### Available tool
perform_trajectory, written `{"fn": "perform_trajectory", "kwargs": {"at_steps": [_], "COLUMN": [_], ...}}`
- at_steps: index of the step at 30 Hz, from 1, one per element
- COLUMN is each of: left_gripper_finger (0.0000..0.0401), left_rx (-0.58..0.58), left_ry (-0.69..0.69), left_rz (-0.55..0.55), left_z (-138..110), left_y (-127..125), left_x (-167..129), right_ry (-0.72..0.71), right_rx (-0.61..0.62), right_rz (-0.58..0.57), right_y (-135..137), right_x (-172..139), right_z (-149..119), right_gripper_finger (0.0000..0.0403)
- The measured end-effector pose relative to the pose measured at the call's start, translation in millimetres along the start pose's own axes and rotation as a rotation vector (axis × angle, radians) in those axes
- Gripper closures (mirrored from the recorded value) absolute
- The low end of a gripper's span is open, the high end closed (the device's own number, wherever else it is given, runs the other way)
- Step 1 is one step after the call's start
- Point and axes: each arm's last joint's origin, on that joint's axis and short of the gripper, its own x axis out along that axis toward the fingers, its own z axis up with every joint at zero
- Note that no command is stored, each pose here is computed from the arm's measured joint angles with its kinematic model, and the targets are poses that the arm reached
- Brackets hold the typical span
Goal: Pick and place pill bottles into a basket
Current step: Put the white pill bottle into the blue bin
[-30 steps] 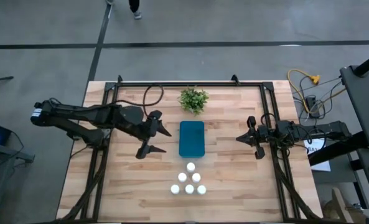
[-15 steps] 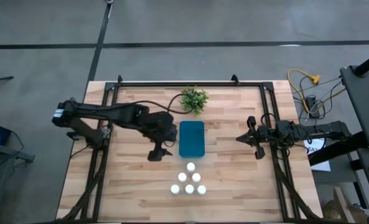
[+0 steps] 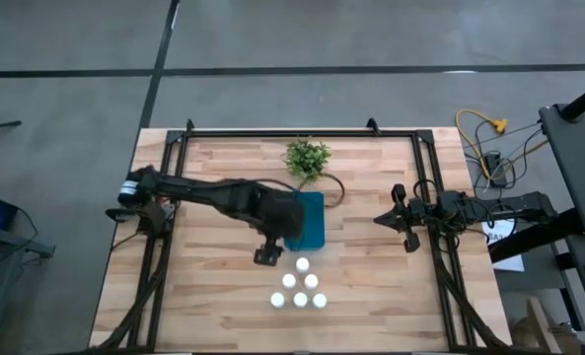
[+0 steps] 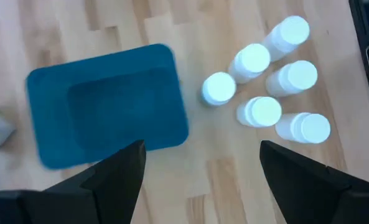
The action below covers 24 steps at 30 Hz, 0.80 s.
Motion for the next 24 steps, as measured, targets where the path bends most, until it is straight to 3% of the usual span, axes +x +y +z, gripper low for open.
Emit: {"fn": "perform_trajectory", "kwargs": {"at_steps": [8, 13, 24], "left_gripper_finger": [0.0105, 0.0105, 0.0105], "left_rx": [0.091, 0.122, 0.182], "left_ry": [0.002, -0.005, -0.039], "left_rz": [-0.025, 0.020, 0.040], "left_z": [8, 8, 12], "left_y": [-26, -36, -33], "left_x": [12, 13, 28], "right_ry": [0.000, 0.000, 0.000], "right_rx": [0.000, 0.000, 0.002], "right_rz": [0.000, 0.000, 0.000], "right_y": [0, 0, 0], "right_x": [0, 0, 0], "right_z": [0, 0, 0], "right_gripper_finger": [0.0394, 0.0394, 0.0394]}}
